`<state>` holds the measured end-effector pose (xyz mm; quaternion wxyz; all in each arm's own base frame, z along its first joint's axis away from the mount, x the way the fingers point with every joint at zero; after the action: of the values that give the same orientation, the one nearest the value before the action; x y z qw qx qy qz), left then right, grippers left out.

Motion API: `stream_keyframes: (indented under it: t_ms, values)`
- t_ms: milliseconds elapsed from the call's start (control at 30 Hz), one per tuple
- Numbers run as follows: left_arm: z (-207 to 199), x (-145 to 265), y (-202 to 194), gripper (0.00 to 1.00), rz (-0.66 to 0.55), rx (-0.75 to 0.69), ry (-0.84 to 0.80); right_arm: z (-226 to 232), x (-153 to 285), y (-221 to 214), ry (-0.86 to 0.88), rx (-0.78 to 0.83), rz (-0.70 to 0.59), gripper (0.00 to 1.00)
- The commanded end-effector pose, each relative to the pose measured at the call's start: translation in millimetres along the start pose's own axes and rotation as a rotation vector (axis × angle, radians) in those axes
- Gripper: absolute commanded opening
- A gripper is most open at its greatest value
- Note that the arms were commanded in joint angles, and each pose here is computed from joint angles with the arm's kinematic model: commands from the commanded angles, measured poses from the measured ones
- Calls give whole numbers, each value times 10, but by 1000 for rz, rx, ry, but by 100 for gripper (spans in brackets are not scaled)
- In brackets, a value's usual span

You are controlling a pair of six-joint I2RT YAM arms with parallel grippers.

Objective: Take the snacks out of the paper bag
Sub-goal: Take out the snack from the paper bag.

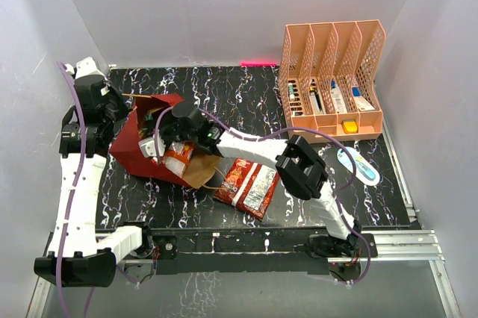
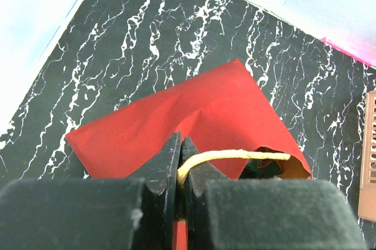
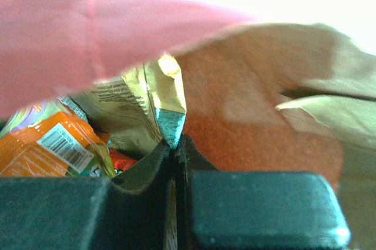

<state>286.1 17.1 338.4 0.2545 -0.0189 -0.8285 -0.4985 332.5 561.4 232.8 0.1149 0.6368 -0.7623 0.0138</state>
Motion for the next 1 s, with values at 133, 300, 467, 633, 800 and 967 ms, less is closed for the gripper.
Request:
stream_keyframes:
  t_ms: [133,300,467,633,800,967]
  values:
    - [-28,71,223,0,-87,37,4,-1128,624,194,-276,-101,8,8]
    - [-6,82,253,0,-97,27,20,-1005,800,293,-249,-207,4,8]
    - [-8,91,263,0,-95,21,20,-534,905,561,-190,-213,-37,8]
    - [-22,93,246,0,-97,27,4,-114,839,623,-111,-161,-27,8]
    - [-51,93,246,0,-90,34,-10,18,744,549,-83,-23,40,14]
    - [-73,102,229,0,-81,42,-25,-60,684,562,-92,68,34,38]
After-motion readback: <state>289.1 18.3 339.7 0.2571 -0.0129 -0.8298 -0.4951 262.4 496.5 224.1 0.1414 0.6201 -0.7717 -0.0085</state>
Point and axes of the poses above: each gripper's point midway between its finger pads, its own x axis back along the fingers, its own z axis along the line the jaws close on, y = z × x, the point moved 3 cm from there along x, back along the fingers, and after that the axes turned 10 degrees about x, right-handed, at the moved point
